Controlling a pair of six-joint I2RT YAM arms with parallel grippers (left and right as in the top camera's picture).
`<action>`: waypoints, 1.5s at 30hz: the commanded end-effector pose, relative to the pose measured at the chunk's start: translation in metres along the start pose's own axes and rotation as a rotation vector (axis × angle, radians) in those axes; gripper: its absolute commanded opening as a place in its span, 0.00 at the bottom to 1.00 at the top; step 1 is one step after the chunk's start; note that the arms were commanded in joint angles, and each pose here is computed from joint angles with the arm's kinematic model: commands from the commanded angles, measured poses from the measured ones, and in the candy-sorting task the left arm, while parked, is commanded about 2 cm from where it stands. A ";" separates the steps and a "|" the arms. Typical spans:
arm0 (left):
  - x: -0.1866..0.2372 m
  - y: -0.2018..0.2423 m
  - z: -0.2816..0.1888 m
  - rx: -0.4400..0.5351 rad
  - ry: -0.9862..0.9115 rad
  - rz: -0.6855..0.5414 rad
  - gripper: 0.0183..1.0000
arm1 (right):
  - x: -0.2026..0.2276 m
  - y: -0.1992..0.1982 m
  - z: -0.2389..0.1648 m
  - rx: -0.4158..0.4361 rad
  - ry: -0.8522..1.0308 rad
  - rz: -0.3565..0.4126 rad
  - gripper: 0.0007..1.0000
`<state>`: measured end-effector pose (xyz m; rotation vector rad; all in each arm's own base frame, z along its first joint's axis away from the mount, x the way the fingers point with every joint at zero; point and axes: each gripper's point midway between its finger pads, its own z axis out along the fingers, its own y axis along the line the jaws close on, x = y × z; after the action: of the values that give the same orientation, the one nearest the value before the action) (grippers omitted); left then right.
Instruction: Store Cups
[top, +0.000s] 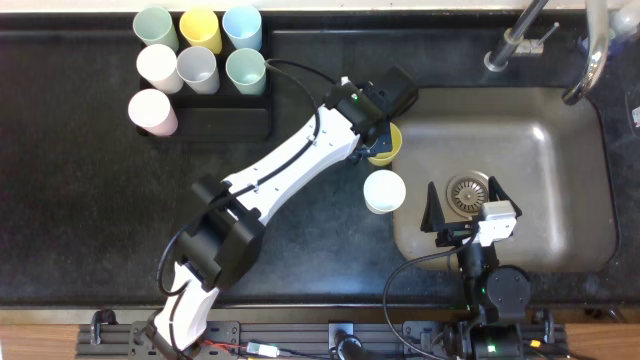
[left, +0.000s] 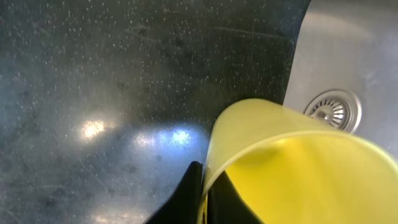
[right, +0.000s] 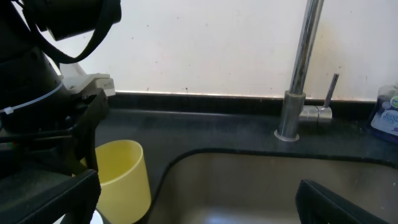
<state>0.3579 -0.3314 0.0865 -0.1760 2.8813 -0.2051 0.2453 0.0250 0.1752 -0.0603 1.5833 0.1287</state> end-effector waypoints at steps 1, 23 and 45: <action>-0.008 -0.002 -0.001 0.009 -0.012 -0.016 0.02 | 0.003 -0.002 0.000 0.011 -0.003 0.004 1.00; -0.082 0.286 -0.156 -0.257 -0.333 -1.191 0.02 | 0.003 -0.002 0.000 0.011 -0.003 0.004 1.00; -0.067 0.305 -0.079 -0.273 -0.216 -1.434 0.02 | 0.003 -0.002 0.000 0.011 -0.003 0.004 1.00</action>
<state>0.3722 -0.0139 0.1446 -2.0103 2.0139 -0.0494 0.2453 0.0250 0.1752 -0.0600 1.5834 0.1290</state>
